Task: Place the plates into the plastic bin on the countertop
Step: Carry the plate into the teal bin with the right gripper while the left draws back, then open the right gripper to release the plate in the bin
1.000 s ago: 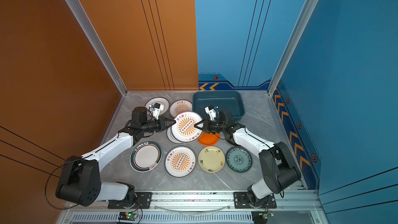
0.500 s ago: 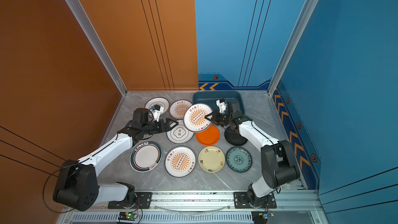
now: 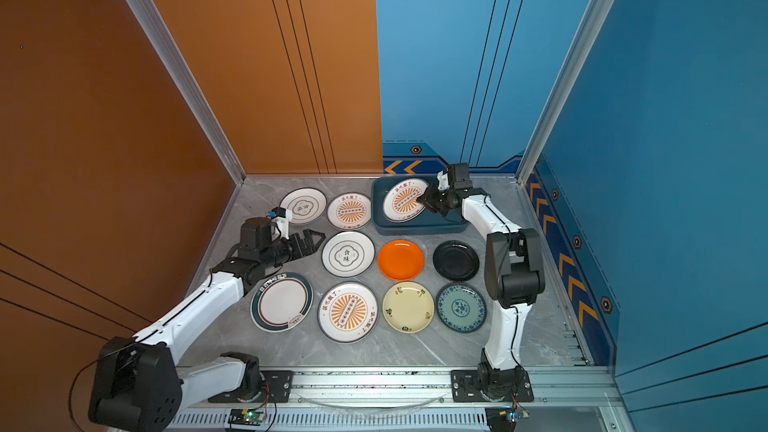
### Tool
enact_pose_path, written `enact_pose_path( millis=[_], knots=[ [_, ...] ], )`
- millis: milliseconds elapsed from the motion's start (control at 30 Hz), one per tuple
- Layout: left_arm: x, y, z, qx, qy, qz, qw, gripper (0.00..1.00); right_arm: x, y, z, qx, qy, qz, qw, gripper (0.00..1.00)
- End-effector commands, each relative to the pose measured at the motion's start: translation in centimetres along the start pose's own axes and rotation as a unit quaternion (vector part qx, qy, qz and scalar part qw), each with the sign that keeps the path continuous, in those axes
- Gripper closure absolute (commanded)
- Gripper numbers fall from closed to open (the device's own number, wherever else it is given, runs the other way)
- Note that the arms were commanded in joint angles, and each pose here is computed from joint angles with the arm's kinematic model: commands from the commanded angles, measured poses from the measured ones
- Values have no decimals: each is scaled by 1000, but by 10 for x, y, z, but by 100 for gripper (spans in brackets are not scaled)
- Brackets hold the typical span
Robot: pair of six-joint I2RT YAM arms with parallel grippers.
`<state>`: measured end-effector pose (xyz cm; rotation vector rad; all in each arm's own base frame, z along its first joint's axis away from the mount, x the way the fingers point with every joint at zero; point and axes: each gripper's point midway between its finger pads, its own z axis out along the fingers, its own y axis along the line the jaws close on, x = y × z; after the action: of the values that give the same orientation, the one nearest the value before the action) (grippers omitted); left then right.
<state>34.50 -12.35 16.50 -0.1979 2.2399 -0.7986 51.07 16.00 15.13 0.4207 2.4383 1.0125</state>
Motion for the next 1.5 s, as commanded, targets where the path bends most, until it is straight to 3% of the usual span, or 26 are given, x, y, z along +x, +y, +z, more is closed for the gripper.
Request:
enact_pose_path(
  millis=[0,167,500,1033,1267,1467],
  knots=[
    [0,14,4,-22,-7,-28,999,2,-1,-12,9,40,17,5,999,100],
    [2,24,8,-30,-2,-46,998,2,-2,-33,33,65,31,23,997,100],
    [10,34,10,-57,21,-18,998,2,-3,-48,62,87,42,34,995,98],
    [21,25,11,-17,21,-12,1000,2,-1,-80,100,139,55,43,988,66],
    [31,29,18,-31,45,-2,999,2,1,-79,97,184,66,-13,981,52],
    [37,30,22,-31,57,-1,998,1,-1,-84,88,244,71,-69,965,45]
  ],
)
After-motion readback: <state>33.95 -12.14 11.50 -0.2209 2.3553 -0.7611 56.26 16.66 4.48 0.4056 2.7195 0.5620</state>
